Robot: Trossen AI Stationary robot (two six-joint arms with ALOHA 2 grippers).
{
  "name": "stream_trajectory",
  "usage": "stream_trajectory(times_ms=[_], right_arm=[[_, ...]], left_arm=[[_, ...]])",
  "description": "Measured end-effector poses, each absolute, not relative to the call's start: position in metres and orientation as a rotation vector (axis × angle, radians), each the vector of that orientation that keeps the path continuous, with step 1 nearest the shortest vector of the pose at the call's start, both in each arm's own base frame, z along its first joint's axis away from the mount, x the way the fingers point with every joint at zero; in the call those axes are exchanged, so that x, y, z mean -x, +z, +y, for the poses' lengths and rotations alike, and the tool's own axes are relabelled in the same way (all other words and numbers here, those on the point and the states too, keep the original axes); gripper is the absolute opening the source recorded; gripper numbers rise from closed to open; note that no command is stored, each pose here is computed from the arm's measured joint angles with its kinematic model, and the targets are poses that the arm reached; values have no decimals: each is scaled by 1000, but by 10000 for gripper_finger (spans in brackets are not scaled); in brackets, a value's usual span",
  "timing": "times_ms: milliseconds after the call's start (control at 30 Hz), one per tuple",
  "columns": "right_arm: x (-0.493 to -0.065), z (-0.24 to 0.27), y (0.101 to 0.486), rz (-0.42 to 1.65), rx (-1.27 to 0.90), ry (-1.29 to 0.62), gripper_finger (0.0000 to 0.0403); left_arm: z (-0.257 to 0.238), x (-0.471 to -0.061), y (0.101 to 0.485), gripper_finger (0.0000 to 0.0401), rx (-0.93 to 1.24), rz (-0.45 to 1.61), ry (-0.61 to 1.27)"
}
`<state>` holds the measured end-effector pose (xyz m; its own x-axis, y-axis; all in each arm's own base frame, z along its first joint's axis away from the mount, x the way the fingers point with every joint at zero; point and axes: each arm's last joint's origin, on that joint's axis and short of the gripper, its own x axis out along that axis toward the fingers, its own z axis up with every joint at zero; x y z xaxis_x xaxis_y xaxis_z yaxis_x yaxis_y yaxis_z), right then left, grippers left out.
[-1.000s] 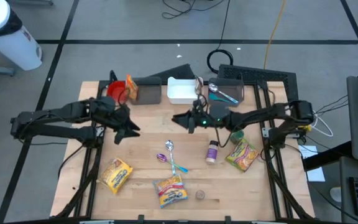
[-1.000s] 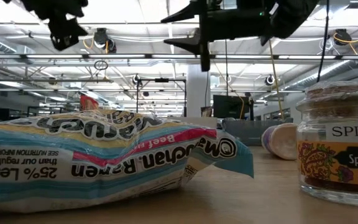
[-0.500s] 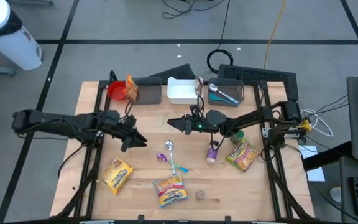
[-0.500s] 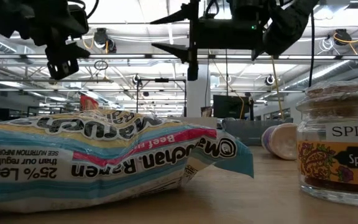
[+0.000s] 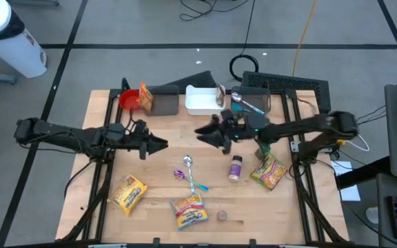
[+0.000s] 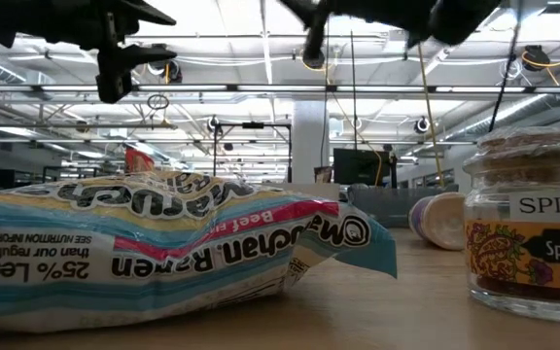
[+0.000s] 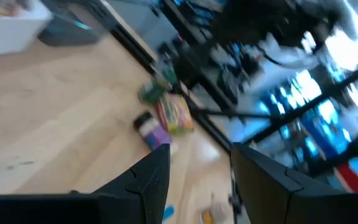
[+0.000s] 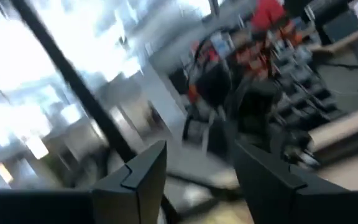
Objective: Pick & Place Food Item
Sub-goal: Put the light blue spoon into the right black bin
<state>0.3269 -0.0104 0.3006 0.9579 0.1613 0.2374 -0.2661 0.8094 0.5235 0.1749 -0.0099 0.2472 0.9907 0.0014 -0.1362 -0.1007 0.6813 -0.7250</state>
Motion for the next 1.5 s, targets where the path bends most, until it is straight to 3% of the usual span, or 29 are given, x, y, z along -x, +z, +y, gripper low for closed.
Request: stream_trajectory(times_ms=[200, 400, 600, 867, 1167, 1500], right_arm=[[-263, 21, 336, 31, -363, 116, 161], [-219, 52, 346, 119, -305, 69, 165], [-214, 68, 323, 224, -345, 7, 182], [-214, 69, 273, 320, -507, -20, 217], [-211, 70, 250, 252, -666, 31, 235], [-209, 69, 247, 154, -704, 69, 228]], left_arm=[[-19, -183, 247, 177, 917, 55, 128], [-40, -215, 253, 177, 939, 72, 129], [-62, -275, 267, 177, 841, 133, 114], [-79, -342, 275, 177, 735, 319, -85], [-55, -336, 269, 177, 620, 802, 75], [14, -322, 233, 177, 761, 1008, 142]])
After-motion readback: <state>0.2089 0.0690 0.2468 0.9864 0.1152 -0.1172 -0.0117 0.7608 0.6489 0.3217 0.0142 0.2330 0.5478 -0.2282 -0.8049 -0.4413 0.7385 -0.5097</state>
